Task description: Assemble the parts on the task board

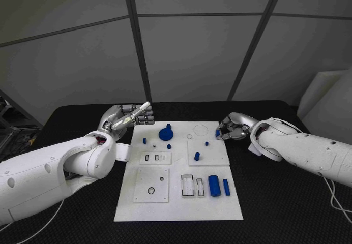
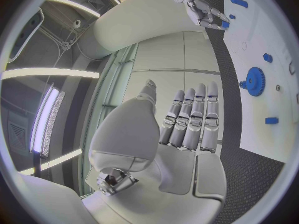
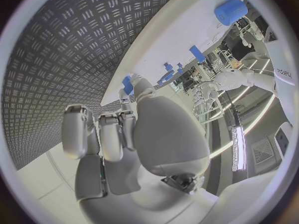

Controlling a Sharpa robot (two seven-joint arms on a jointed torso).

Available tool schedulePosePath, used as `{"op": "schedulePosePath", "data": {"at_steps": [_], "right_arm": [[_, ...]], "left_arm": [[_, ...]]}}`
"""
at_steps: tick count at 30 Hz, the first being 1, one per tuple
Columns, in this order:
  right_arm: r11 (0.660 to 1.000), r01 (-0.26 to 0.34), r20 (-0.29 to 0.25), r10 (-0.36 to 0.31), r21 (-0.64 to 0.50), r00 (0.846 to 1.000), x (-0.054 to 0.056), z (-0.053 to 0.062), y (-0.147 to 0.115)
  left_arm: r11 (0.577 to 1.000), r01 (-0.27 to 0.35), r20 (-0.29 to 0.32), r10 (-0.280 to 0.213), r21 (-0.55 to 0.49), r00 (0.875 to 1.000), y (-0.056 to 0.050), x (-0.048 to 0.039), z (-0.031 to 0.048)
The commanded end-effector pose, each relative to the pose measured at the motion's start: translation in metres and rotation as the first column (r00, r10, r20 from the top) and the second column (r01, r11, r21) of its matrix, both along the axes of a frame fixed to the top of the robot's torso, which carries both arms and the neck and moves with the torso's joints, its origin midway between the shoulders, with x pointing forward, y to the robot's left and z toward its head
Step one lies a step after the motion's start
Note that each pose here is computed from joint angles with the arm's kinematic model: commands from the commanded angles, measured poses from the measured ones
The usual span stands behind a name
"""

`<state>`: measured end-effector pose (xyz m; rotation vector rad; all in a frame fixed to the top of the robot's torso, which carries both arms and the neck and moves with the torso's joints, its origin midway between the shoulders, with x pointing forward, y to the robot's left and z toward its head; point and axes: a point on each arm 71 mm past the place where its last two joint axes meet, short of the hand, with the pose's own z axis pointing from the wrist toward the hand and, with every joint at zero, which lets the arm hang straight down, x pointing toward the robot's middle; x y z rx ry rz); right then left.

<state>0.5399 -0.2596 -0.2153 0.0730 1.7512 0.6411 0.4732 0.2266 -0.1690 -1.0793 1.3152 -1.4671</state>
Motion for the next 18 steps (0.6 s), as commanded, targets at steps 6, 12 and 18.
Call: {"op": "schedulePosePath", "data": {"at_steps": [6,12,18], "right_arm": [[1.000,0.003,0.013,-0.003,-0.003,1.000,0.0010,0.0012,0.0018],[1.000,0.011,0.018,-0.011,-0.003,1.000,0.0016,0.0014,0.0016],[1.000,0.018,0.042,-0.018,0.008,0.999,0.0020,0.0032,0.0027]], "left_arm": [[1.000,0.007,0.011,-0.007,0.000,1.000,-0.0008,0.0005,0.0013],[1.000,0.007,0.011,-0.007,0.000,1.000,-0.0004,0.0008,0.0011],[1.000,0.007,0.009,-0.007,0.001,1.000,0.0000,0.0008,0.0010]]}}
